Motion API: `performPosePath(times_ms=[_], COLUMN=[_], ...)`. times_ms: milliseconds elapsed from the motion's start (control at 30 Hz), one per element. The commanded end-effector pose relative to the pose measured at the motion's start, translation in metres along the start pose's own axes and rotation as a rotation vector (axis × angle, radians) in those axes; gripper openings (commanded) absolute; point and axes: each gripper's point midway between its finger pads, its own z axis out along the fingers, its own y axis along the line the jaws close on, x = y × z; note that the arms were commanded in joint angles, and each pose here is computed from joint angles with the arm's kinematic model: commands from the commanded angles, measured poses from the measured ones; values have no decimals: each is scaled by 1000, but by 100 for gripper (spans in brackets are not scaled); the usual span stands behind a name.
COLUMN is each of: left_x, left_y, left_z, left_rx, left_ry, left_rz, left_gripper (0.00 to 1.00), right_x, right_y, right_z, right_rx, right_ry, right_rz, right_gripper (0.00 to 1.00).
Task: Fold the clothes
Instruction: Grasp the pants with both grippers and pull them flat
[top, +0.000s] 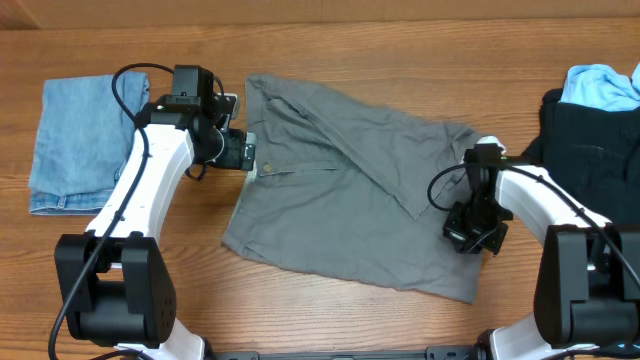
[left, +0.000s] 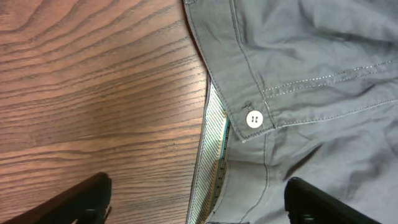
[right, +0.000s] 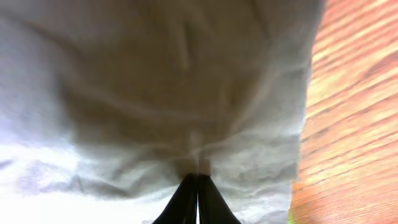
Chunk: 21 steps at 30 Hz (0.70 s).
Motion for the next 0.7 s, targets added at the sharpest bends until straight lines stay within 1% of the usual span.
performPosePath(times_ms=[0,133,233,267,467,600,667], left_x=[5,14,17,18,13,7,4], left_y=[3,-8,-10,-11,-23,-24,-28], left_z=[15,46,68,73,84,84,83], left_rx=[16,94,125,133,214,223,243], left_ry=[38,110,141,146,137,112,101], left_rz=[-74,-86,-94,-96,-98,-93,-92], left_gripper=[91,93,87,86,88,84,81], right_x=[-14,-15,-15,-15,-16,-16,-16], right_y=[2,3,3,2,2,2,2], right_z=[-7,-7,-7,-7,-7,-7,-7], right_rx=[-4,-6,-5,-2,-3,-3,-3], right_ry=[-44,-47,-47,-48,-51,-51,-51], right_rz=[18,13,-1,0,-1,-1,-1], right_gripper=[6,6,6,6,6,7,7])
